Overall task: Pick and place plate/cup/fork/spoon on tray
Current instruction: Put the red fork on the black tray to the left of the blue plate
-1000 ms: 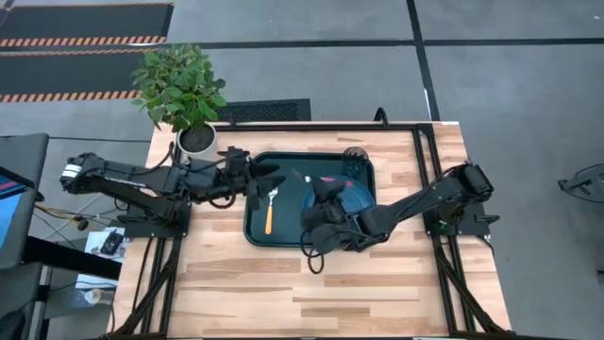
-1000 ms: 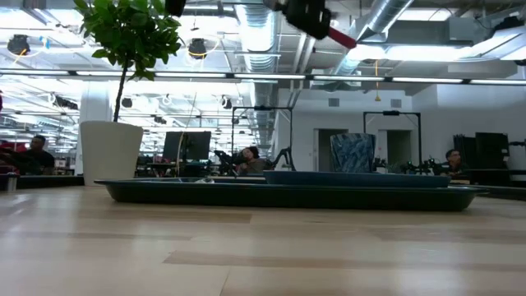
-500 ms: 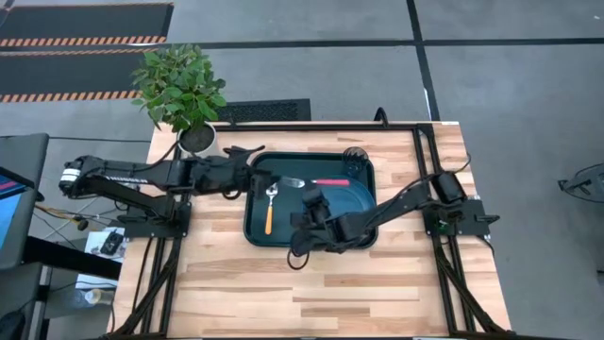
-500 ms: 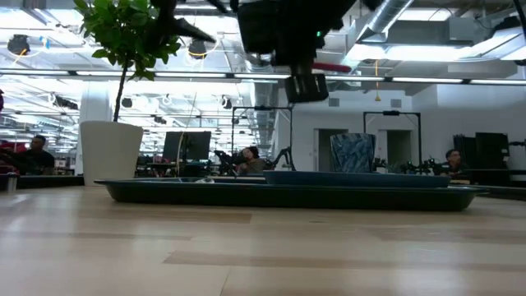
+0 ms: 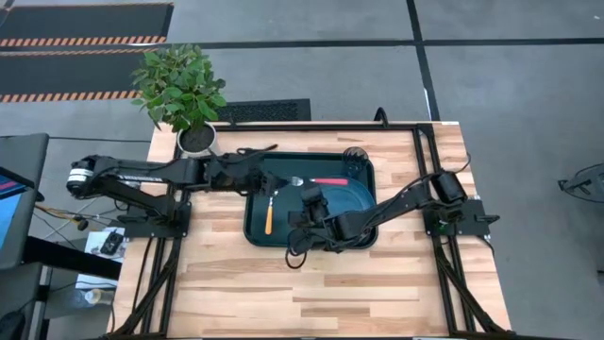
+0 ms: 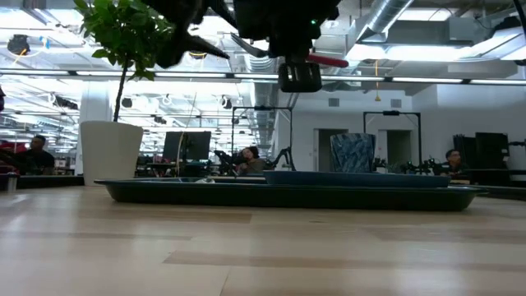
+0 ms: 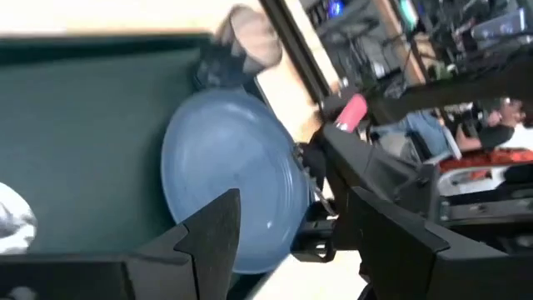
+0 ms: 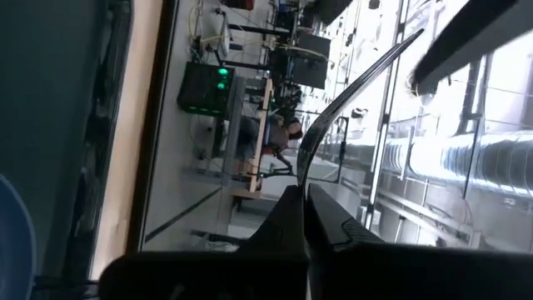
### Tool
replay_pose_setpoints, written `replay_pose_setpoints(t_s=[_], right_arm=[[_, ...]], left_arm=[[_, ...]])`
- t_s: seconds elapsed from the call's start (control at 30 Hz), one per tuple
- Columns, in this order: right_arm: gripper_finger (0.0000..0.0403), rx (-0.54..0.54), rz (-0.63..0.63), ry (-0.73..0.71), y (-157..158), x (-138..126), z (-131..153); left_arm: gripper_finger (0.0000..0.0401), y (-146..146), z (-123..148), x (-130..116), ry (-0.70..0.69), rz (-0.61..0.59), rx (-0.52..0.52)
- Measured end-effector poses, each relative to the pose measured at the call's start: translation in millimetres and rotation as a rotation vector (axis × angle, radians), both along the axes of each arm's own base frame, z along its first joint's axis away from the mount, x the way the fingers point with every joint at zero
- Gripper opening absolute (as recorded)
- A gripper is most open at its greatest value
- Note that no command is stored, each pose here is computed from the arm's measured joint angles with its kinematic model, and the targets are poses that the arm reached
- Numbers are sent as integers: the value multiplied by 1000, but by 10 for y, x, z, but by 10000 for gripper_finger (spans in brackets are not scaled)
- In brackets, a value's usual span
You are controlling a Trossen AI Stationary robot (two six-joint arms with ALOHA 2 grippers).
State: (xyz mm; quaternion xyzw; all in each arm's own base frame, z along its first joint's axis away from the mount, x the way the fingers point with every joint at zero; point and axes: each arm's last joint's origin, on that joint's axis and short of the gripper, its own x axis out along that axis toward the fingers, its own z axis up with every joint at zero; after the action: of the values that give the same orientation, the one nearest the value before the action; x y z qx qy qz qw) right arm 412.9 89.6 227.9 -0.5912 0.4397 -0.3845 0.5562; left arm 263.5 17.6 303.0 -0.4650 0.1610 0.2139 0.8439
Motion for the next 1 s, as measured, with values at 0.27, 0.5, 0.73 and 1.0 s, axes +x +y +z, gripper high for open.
replay_pose_setpoints(t_s=[0.27, 0.5, 0.73, 1.0], right_arm=[[2, 1, 6, 1, 23, 6, 39], [2, -2, 6, 10, 23, 0, 33], [2, -1, 7, 12, 18, 1, 29], [2, 2, 16, 26, 19, 3, 29]], left_arm=[[207, 77, -103, 143, -3, -2, -16], [189, 199, -35, 101, -42, 43, -7], [126, 153, -61, 129, -32, -25, -17], [76, 139, -35, 141, -59, -49, -11]])
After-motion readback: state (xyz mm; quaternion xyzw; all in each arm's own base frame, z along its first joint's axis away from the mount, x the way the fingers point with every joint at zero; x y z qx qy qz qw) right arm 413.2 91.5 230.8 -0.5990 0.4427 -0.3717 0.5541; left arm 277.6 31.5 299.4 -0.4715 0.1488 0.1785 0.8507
